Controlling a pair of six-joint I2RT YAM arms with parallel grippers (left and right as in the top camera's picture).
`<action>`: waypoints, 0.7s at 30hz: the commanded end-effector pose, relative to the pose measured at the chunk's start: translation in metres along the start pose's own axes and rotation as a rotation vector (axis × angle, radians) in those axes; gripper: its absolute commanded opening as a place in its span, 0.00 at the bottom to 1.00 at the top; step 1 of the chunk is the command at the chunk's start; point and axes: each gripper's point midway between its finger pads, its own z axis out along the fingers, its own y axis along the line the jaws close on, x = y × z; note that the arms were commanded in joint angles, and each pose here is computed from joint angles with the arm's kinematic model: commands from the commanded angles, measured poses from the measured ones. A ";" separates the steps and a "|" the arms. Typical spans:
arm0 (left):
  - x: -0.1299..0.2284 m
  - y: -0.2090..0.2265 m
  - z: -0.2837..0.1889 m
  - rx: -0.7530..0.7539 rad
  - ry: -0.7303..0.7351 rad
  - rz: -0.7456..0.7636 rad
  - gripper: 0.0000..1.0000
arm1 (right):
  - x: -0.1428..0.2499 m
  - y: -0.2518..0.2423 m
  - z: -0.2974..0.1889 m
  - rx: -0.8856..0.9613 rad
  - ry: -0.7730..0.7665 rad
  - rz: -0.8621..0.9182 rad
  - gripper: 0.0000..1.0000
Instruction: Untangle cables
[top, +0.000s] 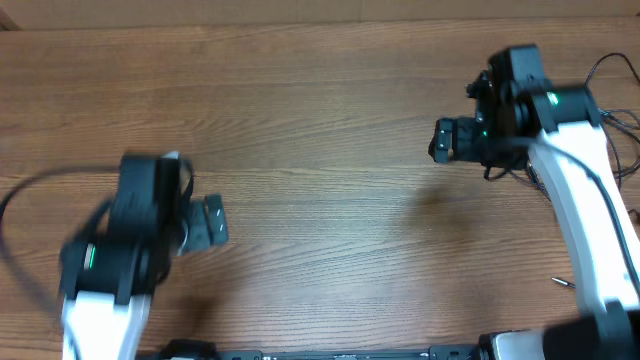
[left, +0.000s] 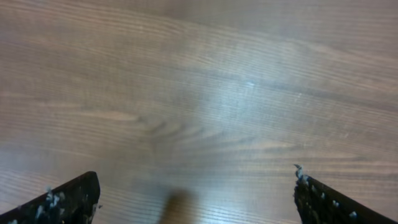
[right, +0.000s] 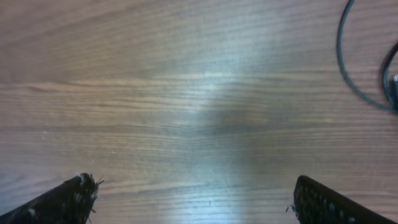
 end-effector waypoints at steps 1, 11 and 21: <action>0.012 0.009 -0.019 0.036 -0.161 0.009 1.00 | 0.008 0.000 -0.028 -0.020 -0.145 -0.007 1.00; 0.025 0.025 -0.078 0.124 -0.503 -0.104 1.00 | 0.029 -0.007 -0.094 -0.014 -0.521 -0.033 1.00; 0.043 0.028 -0.069 0.114 -0.429 -0.116 1.00 | 0.042 -0.008 -0.109 -0.017 -0.553 -0.035 1.00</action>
